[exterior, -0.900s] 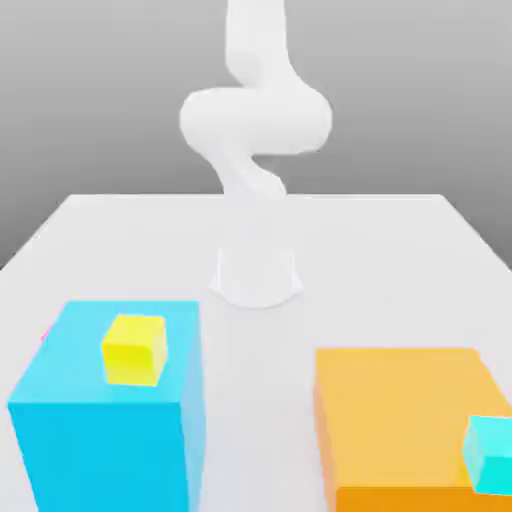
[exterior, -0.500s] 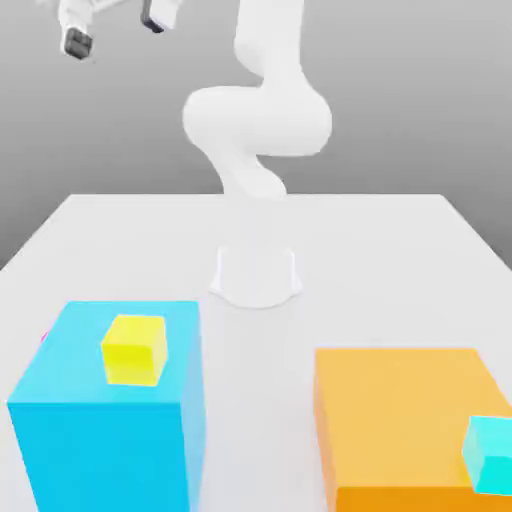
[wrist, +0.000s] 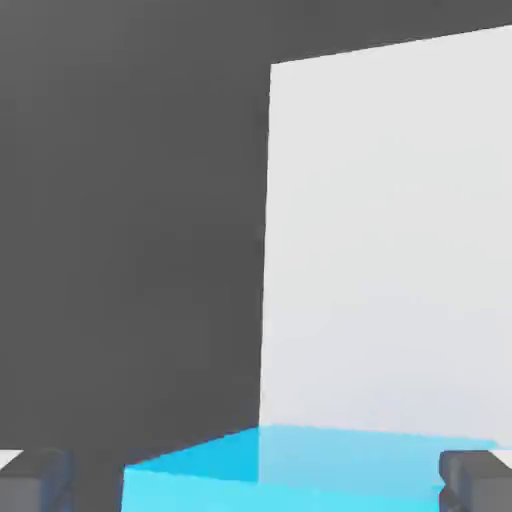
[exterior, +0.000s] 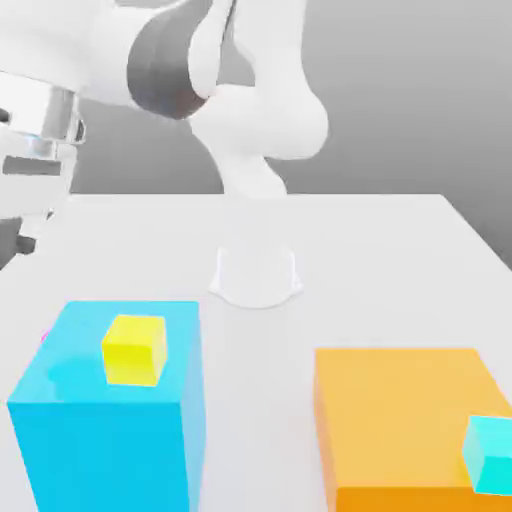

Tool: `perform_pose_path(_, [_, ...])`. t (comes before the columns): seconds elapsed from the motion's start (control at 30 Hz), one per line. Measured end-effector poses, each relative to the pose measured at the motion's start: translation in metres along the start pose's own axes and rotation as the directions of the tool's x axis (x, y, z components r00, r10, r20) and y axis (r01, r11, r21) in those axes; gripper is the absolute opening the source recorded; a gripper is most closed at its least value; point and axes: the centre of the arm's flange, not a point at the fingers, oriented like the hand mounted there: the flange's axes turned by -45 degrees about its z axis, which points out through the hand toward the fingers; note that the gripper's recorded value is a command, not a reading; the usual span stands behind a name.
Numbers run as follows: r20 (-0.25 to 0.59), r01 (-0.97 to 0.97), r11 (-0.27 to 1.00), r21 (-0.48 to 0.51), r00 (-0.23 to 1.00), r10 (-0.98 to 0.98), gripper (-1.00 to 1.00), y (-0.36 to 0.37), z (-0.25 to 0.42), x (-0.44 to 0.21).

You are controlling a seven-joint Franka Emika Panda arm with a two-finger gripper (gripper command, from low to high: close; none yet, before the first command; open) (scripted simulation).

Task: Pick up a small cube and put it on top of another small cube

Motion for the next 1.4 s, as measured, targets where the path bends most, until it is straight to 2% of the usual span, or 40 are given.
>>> perform_pose_path(0.17, [-0.010,-0.277,0.956,-0.096,0.961,0.278,0.00,0.046,0.055,0.017])
perform_pose_path(0.27, [-0.007,-0.414,0.887,-0.202,0.907,0.422,0.00,0.091,0.091,-0.010])
perform_pose_path(0.37, [-0.041,-0.535,0.788,-0.307,0.834,0.550,0.00,0.142,0.117,-0.038])
perform_pose_path(0.47, [-0.064,-0.582,0.742,-0.333,0.799,0.598,0.00,0.165,0.136,-0.044])
perform_pose_path(0.63, [-0.065,-0.585,0.737,-0.338,0.796,0.602,0.00,0.181,0.176,-0.053])
perform_pose_path(0.67, [-0.065,-0.585,0.737,-0.338,0.796,0.602,-1.00,0.183,0.182,-0.054])
perform_pose_path(0.9, [-0.065,-0.586,0.737,-0.336,0.795,0.603,-1.00,0.183,0.182,-0.054])
perform_pose_path(1.17, [-0.060,-0.571,0.753,-0.329,0.808,0.586,-1.00,0.163,0.124,-0.042])
perform_pose_path(1.4, [-0.018,-0.397,0.869,-0.296,0.912,0.411,-1.00,0.080,0.065,0.004])
